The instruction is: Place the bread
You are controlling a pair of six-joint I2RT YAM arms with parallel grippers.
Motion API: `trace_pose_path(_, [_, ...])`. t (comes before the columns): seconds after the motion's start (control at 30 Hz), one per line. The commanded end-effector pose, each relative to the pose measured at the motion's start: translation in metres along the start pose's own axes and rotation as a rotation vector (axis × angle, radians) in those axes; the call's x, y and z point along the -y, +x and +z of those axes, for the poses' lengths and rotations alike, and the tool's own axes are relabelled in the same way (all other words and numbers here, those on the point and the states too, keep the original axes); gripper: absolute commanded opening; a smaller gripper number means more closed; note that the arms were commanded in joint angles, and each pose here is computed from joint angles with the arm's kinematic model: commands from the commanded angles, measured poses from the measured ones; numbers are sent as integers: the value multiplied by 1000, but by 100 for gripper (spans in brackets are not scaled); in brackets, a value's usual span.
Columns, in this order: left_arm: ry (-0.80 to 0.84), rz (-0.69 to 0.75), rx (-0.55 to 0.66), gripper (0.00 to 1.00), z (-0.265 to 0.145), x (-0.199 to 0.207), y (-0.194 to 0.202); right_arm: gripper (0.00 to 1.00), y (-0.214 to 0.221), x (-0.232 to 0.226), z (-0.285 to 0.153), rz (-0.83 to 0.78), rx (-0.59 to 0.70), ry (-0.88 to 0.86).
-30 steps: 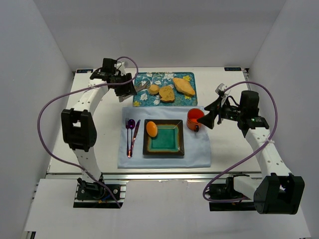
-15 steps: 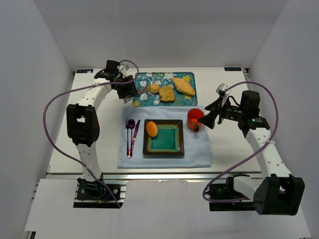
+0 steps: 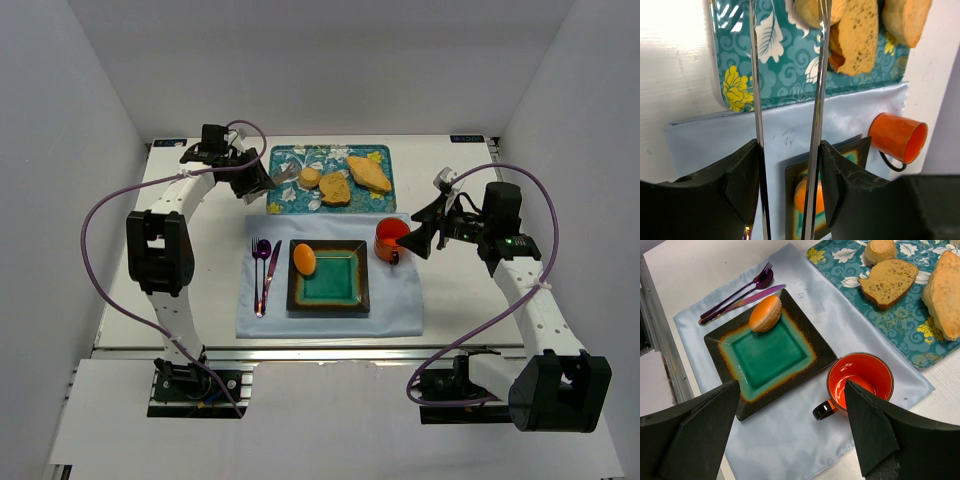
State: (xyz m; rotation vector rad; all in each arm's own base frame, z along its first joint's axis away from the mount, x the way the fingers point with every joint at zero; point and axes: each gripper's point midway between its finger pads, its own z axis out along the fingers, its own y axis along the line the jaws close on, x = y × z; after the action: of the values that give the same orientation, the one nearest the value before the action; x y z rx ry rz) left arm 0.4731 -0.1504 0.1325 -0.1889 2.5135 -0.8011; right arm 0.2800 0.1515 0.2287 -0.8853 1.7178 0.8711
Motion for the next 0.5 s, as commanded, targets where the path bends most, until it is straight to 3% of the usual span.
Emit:
trace_pose_path(0.0, [113, 20, 88, 59, -31, 34, -21, 90, -14, 0, -3, -50, 27, -2])
trace_pose_path(0.47, [166, -24, -1, 59, -5, 32, -7, 89, -13, 3, -2, -42, 30, 10])
